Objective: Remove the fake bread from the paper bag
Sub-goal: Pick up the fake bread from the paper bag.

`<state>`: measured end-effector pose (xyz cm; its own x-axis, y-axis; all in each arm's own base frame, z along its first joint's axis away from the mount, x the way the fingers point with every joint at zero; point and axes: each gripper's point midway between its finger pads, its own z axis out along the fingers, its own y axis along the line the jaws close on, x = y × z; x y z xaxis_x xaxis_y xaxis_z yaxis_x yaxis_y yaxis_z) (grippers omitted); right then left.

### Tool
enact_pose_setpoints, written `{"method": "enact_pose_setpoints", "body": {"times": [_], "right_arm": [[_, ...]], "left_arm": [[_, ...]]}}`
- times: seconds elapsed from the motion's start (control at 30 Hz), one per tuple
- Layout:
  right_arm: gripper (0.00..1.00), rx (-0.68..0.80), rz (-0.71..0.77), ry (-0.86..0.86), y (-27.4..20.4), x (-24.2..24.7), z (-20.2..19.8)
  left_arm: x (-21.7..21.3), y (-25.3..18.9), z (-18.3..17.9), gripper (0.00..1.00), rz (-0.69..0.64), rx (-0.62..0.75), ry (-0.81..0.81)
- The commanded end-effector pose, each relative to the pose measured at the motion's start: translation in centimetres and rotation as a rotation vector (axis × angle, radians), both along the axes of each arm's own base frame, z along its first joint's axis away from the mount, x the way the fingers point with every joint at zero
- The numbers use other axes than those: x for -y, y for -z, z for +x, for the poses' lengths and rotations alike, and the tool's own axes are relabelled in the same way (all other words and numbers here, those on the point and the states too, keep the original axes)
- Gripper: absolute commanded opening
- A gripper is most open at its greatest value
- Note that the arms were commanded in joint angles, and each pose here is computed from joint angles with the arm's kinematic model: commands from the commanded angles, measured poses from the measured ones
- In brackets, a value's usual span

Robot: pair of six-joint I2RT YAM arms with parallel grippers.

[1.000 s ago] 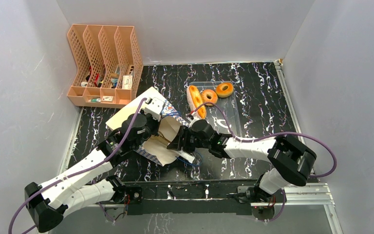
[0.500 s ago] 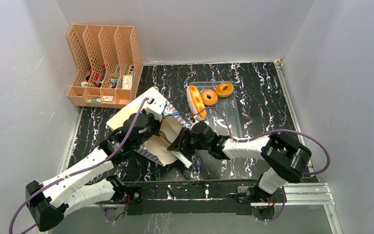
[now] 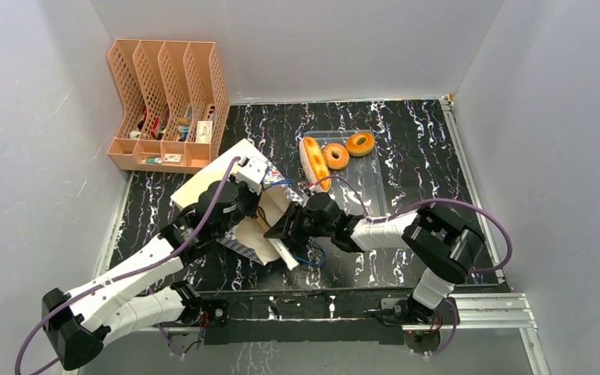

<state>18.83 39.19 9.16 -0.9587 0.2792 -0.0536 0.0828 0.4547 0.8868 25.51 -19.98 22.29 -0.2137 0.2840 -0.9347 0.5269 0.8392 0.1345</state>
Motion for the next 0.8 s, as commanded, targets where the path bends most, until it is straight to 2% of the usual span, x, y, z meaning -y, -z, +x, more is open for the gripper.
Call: {"method": "enact_pose_setpoints", "body": {"times": [0.0, 0.43, 0.77], "right_arm": [[0.39, 0.007, 0.119, -0.006, -2.8, -1.8, 1.0], [0.39, 0.035, 0.136, -0.012, -4.0, -3.7, 2.5], [0.39, 0.001, 0.089, -0.028, -1.1, -4.8, 3.0]], "left_arm": [[0.9, -1.6, -0.1, 0.0, -0.034, 0.026, 0.037], [1.1, -1.4, -0.2, 0.0, -0.035, 0.022, 0.051], [1.2, -1.7, -0.3, 0.0, -0.041, 0.025, 0.059]]}}
